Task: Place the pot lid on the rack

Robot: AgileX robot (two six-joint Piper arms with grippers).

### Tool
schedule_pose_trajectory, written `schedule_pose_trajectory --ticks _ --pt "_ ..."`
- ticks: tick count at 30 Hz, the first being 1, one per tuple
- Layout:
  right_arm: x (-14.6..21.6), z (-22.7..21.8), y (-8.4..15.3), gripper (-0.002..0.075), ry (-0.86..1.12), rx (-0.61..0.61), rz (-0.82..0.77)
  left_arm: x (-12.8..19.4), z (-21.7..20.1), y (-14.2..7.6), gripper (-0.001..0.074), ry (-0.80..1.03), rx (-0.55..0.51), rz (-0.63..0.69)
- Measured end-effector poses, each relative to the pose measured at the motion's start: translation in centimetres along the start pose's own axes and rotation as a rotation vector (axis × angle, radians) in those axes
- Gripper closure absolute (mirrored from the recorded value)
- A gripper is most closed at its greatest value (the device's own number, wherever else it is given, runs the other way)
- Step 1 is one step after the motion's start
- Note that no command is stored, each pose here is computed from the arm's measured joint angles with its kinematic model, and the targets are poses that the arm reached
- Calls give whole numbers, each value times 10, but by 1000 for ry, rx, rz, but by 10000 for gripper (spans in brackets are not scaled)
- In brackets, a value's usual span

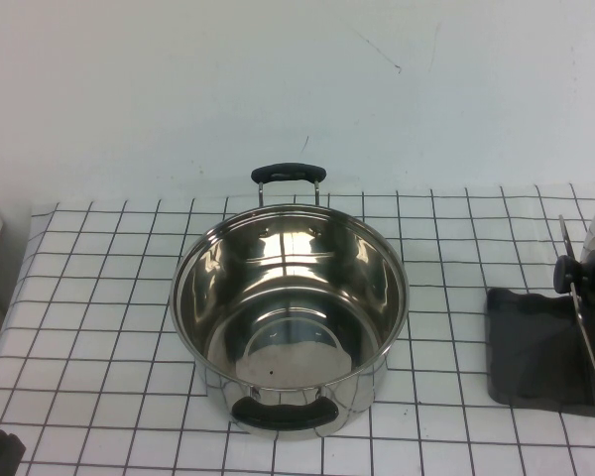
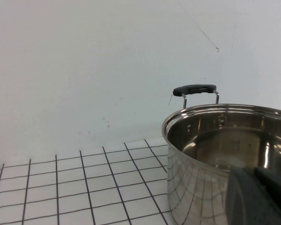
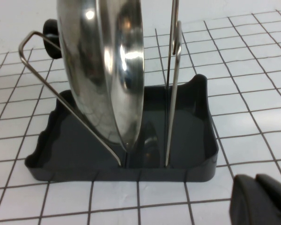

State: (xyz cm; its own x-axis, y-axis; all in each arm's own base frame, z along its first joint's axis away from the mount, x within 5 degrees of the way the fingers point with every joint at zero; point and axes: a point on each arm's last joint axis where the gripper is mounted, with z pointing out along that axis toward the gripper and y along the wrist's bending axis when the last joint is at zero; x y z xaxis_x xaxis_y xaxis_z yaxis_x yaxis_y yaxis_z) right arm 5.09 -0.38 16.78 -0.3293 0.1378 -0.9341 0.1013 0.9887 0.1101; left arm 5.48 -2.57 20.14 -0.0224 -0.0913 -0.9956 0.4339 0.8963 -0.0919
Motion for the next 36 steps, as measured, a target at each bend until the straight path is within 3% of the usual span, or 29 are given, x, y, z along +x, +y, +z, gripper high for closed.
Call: schedule_pose_trajectory --ticks 4,8,10,16,26,32,36 --pt "0 0 0 728 0 0 0 0 0 0 737 1 -1 -71" --pt "0 0 0 728 0 0 0 6 -2 10 737 35 -127 -405" --pt "0 0 0 728 0 0 0 10 -5 15 737 69 -194 -374" --pt "0 0 0 728 2 0 0 21 -9 23 737 202 -285 -83" --pt "0 0 0 728 2 0 -15 22 -16 34 737 211 -508 -78" --pt "0 0 0 728 2 0 -15 24 -16 32 737 217 -496 -105" --pt "0 0 0 728 2 0 -15 26 -13 23 737 281 -383 -40"
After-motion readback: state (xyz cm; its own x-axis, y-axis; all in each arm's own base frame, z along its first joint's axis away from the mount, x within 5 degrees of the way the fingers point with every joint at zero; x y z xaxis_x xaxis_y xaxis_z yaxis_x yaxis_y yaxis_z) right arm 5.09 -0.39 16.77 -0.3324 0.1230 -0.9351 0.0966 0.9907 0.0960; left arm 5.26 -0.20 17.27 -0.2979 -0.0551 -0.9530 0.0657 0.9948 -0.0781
